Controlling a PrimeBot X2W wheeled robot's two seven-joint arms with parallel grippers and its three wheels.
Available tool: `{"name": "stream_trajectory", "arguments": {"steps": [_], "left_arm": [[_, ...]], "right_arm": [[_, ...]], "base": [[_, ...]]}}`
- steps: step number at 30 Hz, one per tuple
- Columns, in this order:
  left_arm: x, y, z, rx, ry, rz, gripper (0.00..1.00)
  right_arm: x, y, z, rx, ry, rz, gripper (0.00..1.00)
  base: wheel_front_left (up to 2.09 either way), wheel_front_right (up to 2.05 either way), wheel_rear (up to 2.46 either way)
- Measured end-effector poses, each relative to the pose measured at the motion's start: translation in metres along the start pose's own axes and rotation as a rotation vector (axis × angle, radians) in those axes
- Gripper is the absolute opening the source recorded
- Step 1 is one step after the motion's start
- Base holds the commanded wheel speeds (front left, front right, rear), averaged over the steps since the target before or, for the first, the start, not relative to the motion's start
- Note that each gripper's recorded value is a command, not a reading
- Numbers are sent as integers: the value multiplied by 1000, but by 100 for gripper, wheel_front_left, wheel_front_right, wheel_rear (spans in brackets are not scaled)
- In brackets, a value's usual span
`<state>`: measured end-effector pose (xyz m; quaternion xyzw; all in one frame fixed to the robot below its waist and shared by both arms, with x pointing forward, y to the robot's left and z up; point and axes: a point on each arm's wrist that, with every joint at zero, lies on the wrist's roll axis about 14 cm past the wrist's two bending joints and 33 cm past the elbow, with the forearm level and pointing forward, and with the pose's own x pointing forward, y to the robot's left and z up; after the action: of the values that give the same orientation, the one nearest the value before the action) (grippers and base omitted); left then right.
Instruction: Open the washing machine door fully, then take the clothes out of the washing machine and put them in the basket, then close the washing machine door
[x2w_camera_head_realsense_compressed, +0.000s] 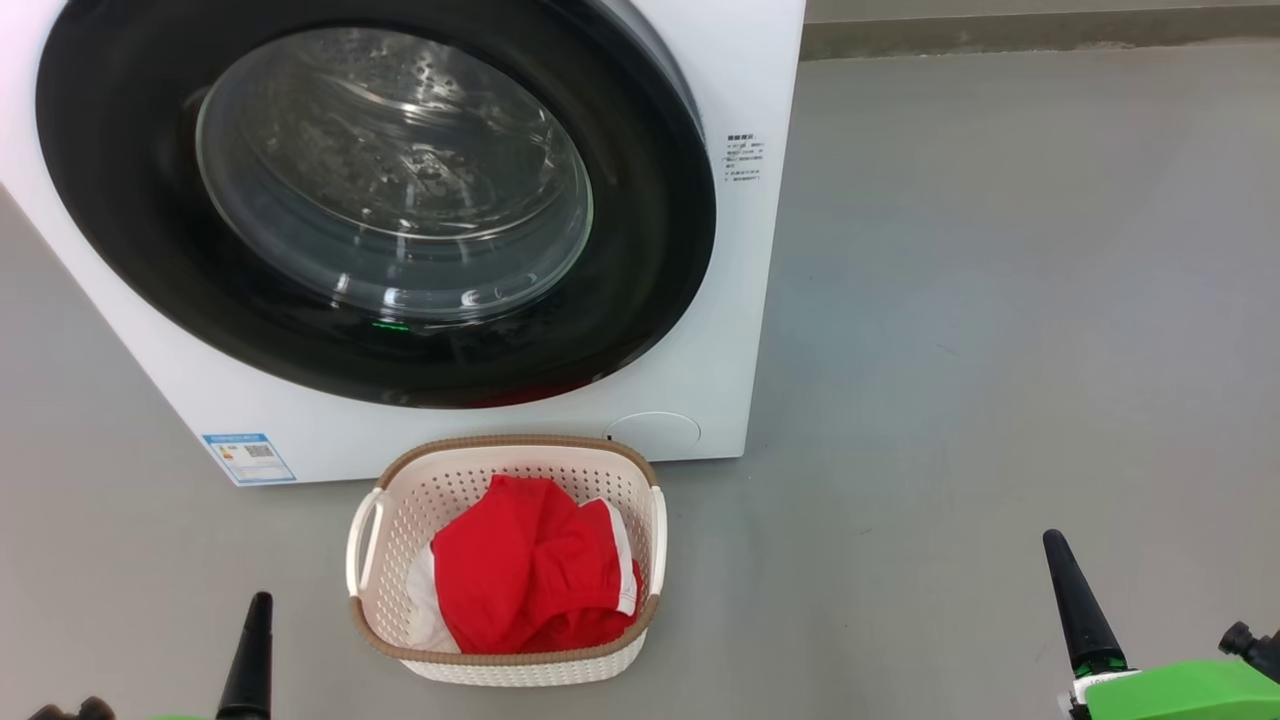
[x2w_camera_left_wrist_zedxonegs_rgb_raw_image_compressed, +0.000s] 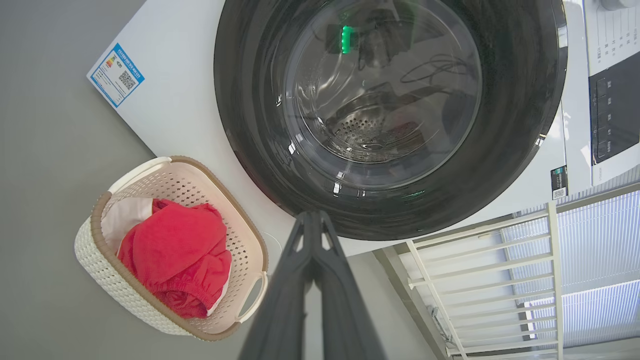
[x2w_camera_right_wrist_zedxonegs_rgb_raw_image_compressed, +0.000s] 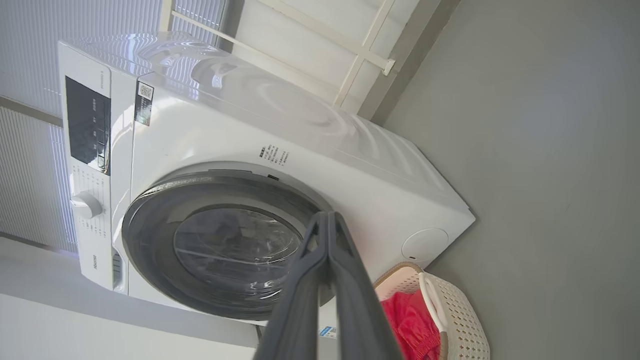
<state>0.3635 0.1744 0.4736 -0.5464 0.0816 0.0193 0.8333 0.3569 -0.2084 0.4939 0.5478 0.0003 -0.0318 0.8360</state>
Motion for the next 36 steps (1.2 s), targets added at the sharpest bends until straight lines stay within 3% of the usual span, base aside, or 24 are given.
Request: {"name": "stream_trajectory", "arguments": {"steps": [36], "left_arm": [[10, -4, 15, -413, -45, -67, 0]], "right_arm": [[17, -9, -9, 413, 35, -36, 0]], "base": [[0, 0, 0]]}}
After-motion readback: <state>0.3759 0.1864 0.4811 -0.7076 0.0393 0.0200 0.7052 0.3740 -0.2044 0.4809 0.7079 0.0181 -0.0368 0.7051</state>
